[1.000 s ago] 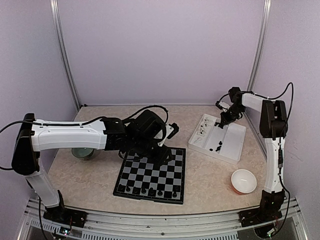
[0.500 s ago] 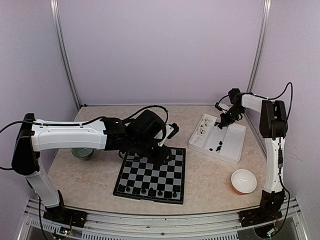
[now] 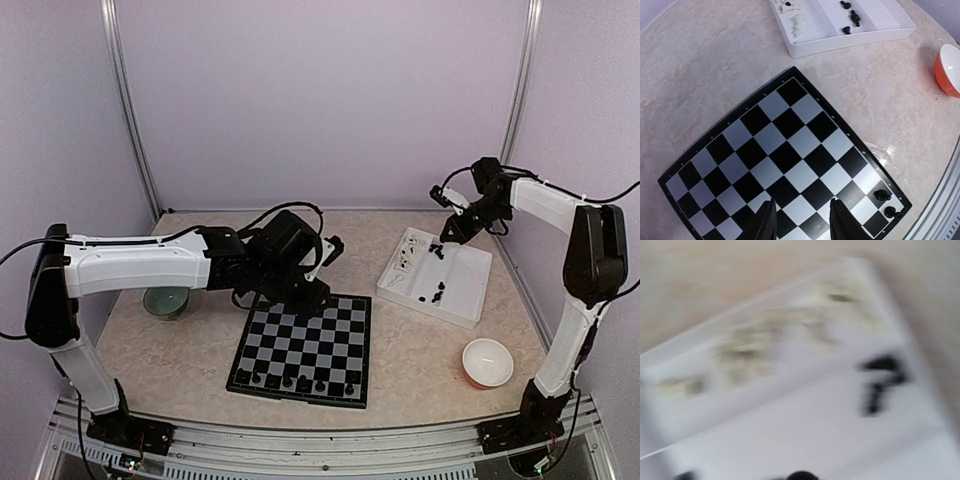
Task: Set up the chess pieces on the board
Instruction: Place the pawn at b7.
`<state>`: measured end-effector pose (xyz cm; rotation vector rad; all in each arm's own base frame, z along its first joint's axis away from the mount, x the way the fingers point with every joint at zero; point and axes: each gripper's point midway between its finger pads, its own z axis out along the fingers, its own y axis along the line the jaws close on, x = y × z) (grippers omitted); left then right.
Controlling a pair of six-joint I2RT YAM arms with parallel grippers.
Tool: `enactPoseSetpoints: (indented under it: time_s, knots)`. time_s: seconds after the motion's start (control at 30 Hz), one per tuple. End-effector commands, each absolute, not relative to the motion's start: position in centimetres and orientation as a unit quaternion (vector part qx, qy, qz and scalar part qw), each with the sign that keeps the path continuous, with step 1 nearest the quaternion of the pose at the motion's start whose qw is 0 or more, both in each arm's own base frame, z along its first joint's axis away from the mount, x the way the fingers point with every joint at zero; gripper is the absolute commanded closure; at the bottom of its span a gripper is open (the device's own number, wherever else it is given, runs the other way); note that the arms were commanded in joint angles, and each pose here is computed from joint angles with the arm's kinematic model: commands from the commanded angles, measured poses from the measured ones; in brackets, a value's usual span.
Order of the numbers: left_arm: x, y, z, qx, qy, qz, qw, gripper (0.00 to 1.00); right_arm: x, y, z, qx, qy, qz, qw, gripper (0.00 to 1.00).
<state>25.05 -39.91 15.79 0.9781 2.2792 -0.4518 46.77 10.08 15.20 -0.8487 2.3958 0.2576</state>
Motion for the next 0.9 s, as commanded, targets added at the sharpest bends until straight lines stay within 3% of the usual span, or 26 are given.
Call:
enactPoseSetpoints:
  time_s: [0.0, 0.43, 0.7, 0.87]
  knots:
    - [29.3, -36.1, 17.5, 0.341, 0.866, -0.128, 0.342, 0.63, 40.6, 17.6, 15.5, -0.433, 0.841, 0.162, 0.281, 0.94]
    - [38.5, -23.0, 19.8, 0.183, 0.874, -0.082, 0.442, 0.62, 25.3, 34.1, 15.4, -0.669, 0.658, 0.251, 0.238, 0.91]
    - [38.8, -20.8, 20.1, 0.152, 0.869, -0.082, 0.464, 0.62, 17.9, 36.7, 9.4, -0.749, 0.598, 0.244, 0.149, 0.91]
    - [38.8, -20.7, 20.6, 0.151, 0.866, -0.082, 0.469, 0.62, 16.3, 37.0, 7.3, -0.765, 0.587, 0.237, 0.12, 0.9]
